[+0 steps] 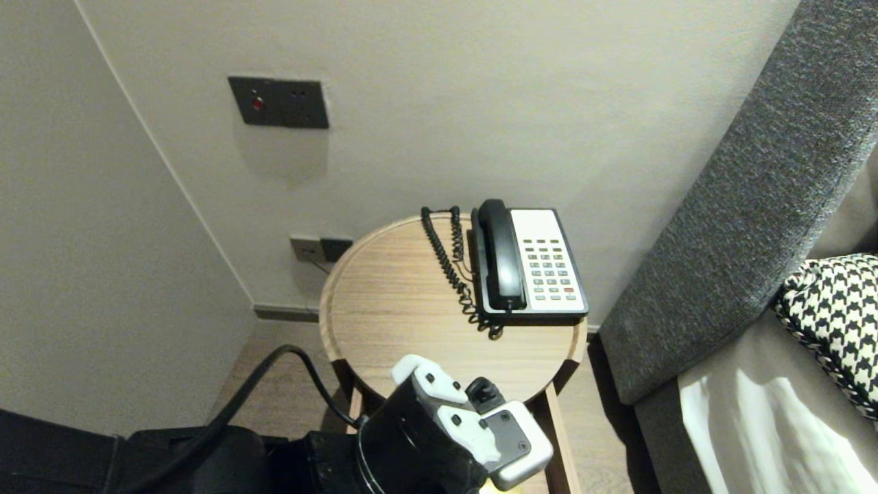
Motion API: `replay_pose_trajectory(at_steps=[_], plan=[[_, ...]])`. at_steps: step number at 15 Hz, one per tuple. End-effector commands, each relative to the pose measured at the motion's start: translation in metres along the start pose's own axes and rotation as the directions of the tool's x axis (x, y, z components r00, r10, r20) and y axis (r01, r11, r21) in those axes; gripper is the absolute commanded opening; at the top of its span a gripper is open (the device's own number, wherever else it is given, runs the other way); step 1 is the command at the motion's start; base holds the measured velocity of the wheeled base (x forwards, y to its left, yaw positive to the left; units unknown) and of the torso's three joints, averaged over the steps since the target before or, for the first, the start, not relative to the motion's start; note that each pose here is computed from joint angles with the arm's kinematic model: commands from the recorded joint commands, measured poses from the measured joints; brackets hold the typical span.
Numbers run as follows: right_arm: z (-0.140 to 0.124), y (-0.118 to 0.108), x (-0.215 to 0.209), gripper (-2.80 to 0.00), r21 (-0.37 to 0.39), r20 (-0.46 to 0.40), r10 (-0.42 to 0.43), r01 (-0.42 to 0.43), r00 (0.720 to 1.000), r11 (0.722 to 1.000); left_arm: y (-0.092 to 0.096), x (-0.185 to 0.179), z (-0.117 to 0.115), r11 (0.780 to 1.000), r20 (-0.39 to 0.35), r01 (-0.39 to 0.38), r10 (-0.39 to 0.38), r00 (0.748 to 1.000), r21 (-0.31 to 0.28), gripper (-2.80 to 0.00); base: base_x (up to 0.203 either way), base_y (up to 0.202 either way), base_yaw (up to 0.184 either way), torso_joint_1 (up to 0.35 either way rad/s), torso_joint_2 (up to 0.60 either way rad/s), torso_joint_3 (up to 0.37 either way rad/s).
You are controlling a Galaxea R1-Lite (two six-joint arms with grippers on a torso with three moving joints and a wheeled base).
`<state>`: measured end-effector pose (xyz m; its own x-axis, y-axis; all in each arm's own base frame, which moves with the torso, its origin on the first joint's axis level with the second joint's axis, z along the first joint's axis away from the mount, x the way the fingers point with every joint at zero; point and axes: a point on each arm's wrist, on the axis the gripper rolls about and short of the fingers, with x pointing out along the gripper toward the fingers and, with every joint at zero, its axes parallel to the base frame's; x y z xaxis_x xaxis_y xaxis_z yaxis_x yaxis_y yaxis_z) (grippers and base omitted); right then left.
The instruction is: Put the tissue on the table in the drawer one by one, then close the nightstand drawer
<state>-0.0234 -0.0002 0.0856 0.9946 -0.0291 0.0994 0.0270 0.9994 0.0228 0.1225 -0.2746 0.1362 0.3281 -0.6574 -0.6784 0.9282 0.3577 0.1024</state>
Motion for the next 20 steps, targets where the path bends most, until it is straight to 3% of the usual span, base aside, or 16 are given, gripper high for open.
replay_pose_trajectory(at_steps=[1,4,6,8,10,11,14,15,18,19,20], plan=[[-0.011,0.0,0.002,-2.8,0.0,-0.038,-0.001,0.001,0.999,1.0,0.002,-0.025,0.007,1.0,0.063,-0.011,0.011,0.998,-0.004,0.0,0.0,0.0,0.0,0.0,0.0,0.0],[-0.011,0.0,0.002,-2.8,0.0,-0.038,-0.001,0.001,0.999,1.0,0.013,-0.053,0.009,0.996,0.08,-0.067,0.072,0.994,-0.06,0.0,0.0,0.0,0.0,0.0,0.0,0.0],[-0.011,0.0,0.002,-2.8,0.0,-0.038,-0.001,0.001,0.999,1.0,0.024,-0.075,0.008,0.983,0.098,-0.11,0.125,0.987,-0.147,0.0,0.0,0.0,0.0,0.0,0.0,0.0],[-0.011,0.0,0.002,-2.8,0.0,-0.038,-0.001,0.001,0.999,1.0,0.038,-0.1,0.001,0.951,0.093,-0.157,0.187,0.978,-0.267,0.0,0.0,0.0,0.0,0.0,0.0,0.0],[-0.011,0.0,0.002,-2.8,0.0,-0.038,-0.001,0.001,0.999,1.0,0.053,-0.122,-0.012,0.894,0.046,-0.248,0.285,0.958,-0.373,0.0,0.0,0.0,0.0,0.0,0.0,0.0],[-0.011,0.0,0.002,-2.8,0.0,-0.038,-0.001,0.001,0.999,1.0,0.057,-0.135,-0.019,0.868,0.027,-0.283,0.322,0.946,-0.408,-2.8,0.0,0.0,0.0,0.0,0.0,0.0],[-0.011,0.0,0.002,-2.8,0.0,-0.038,-0.001,0.001,0.999,1.0,0.057,-0.17,-0.051,0.807,-0.041,-0.361,0.388,0.921,-0.466,-2.8,0.0,0.0,0.0,0.0,0.0,0.0],[-0.011,0.0,0.002,-2.8,0.0,-0.038,-0.001,0.001,0.999,1.0,0.057,-0.182,-0.067,0.775,-0.09,-0.399,0.411,0.907,-0.489,-2.8,0.0,0.0,0.0,0.0,0.0,0.0],[-0.011,0.0,0.002,-2.8,0.0,-0.038,-0.001,0.001,0.999,1.0,0.054,-0.209,-0.109,0.644,-0.287,-0.517,0.433,0.854,-0.565,-2.8,0.0,0.0,0.0,0.0,0.0,0.0],[-0.011,0.0,0.002,-2.8,0.0,-0.038,-0.001,0.001,0.999,1.0,0.046,-0.216,-0.121,0.625,-0.346,-0.519,0.387,0.854,-0.583,-2.8,0.0,0.0,0.0,0.0,0.0,0.0],[-0.011,0.0,0.002,-2.8,0.0,-0.038,-0.001,0.001,0.999,1.0,0.037,-0.221,-0.13,0.629,-0.373,-0.493,0.325,0.869,-0.601,-2.8,0.0,0.0,0.0,0.0,0.0,0.0]])
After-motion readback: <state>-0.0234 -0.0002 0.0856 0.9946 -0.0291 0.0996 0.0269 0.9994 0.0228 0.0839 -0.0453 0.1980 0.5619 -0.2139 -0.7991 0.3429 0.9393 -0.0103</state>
